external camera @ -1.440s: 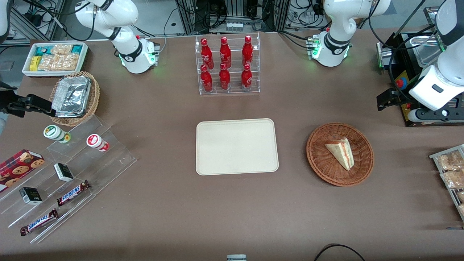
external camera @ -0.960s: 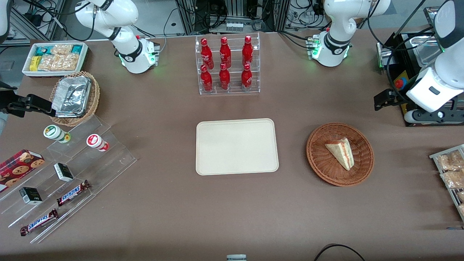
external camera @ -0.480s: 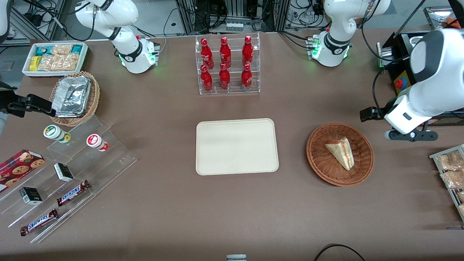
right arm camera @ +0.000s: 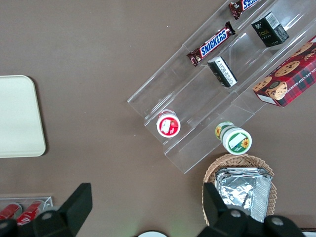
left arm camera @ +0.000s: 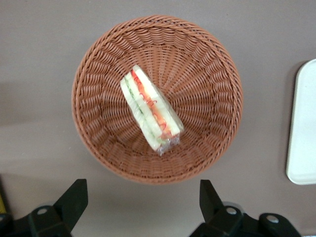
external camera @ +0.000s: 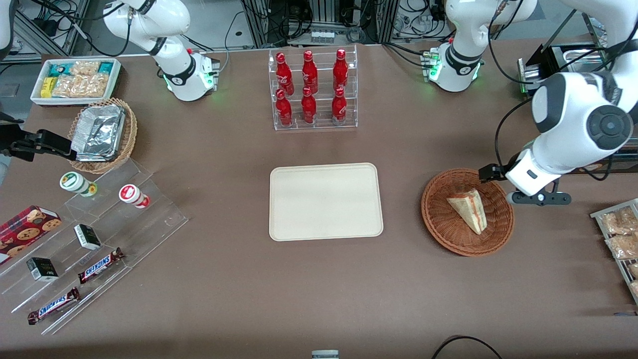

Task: Place sandwich from basket to tray
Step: 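Move the left gripper over the wrapped sandwich in the wicker basket, then lower the left gripper and close it on the sandwich's wrapped end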

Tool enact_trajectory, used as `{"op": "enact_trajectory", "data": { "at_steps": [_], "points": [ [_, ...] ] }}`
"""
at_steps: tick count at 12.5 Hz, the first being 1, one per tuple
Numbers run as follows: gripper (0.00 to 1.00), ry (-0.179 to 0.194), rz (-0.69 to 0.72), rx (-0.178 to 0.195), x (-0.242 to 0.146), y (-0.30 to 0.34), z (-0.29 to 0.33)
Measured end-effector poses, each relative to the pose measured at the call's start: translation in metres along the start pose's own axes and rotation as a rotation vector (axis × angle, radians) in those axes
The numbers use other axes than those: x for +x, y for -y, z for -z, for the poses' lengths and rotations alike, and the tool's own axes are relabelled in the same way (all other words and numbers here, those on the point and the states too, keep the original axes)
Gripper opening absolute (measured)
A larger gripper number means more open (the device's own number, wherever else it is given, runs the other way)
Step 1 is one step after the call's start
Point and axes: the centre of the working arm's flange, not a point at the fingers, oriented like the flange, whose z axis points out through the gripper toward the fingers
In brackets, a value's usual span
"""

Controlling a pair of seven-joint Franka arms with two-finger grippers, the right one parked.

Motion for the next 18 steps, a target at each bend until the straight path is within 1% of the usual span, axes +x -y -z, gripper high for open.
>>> {"op": "enact_trajectory", "data": {
  "at_steps": [4, 6, 8, 11, 14, 16, 18],
  "points": [
    [1.00, -0.071, 0.001, -0.003, -0.006, 0.000, -0.040],
    [1.00, -0.089, 0.023, -0.005, -0.009, 0.000, -0.054],
    [1.00, -0.098, 0.095, -0.011, -0.008, 0.000, -0.062],
    [1.00, -0.130, 0.297, -0.030, -0.003, -0.006, -0.071],
    [1.00, -0.123, 0.538, -0.049, -0.002, -0.025, -0.092],
    [1.00, -0.110, 0.598, -0.049, -0.001, -0.027, -0.101],
    [1.00, -0.106, 0.604, -0.048, -0.001, -0.026, -0.103]
  ]
}}
